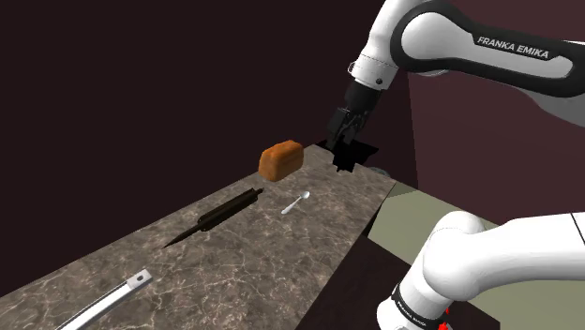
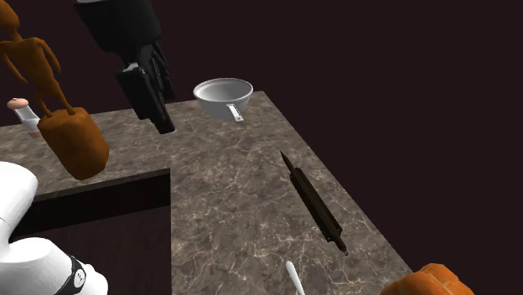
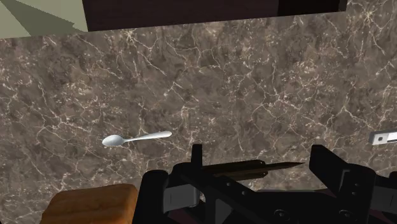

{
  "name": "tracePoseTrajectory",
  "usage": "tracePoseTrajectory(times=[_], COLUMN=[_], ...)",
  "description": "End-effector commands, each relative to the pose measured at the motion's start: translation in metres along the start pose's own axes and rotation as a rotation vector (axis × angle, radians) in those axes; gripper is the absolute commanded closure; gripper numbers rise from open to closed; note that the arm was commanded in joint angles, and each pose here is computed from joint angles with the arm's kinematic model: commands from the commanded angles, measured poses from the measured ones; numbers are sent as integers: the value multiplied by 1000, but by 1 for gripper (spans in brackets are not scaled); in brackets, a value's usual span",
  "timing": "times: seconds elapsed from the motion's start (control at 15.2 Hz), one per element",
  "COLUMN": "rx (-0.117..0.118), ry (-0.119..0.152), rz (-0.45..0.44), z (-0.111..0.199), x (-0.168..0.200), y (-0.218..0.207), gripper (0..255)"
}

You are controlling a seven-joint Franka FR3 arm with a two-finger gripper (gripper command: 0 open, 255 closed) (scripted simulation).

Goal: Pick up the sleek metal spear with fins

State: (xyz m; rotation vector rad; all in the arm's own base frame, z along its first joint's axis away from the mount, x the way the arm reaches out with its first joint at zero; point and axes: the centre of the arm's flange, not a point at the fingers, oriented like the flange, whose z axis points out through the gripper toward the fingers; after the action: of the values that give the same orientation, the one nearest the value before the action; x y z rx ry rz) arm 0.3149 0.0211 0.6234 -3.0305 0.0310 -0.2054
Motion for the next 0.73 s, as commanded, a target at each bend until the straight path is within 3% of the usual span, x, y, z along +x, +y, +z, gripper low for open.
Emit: tracePoseTrajectory(times=[0.0, 0.66], rx=[0, -37], ry=[0, -6], rz=[0, 357], z=[0, 102], x=[0, 56], y=[0, -68], gripper=[0, 0])
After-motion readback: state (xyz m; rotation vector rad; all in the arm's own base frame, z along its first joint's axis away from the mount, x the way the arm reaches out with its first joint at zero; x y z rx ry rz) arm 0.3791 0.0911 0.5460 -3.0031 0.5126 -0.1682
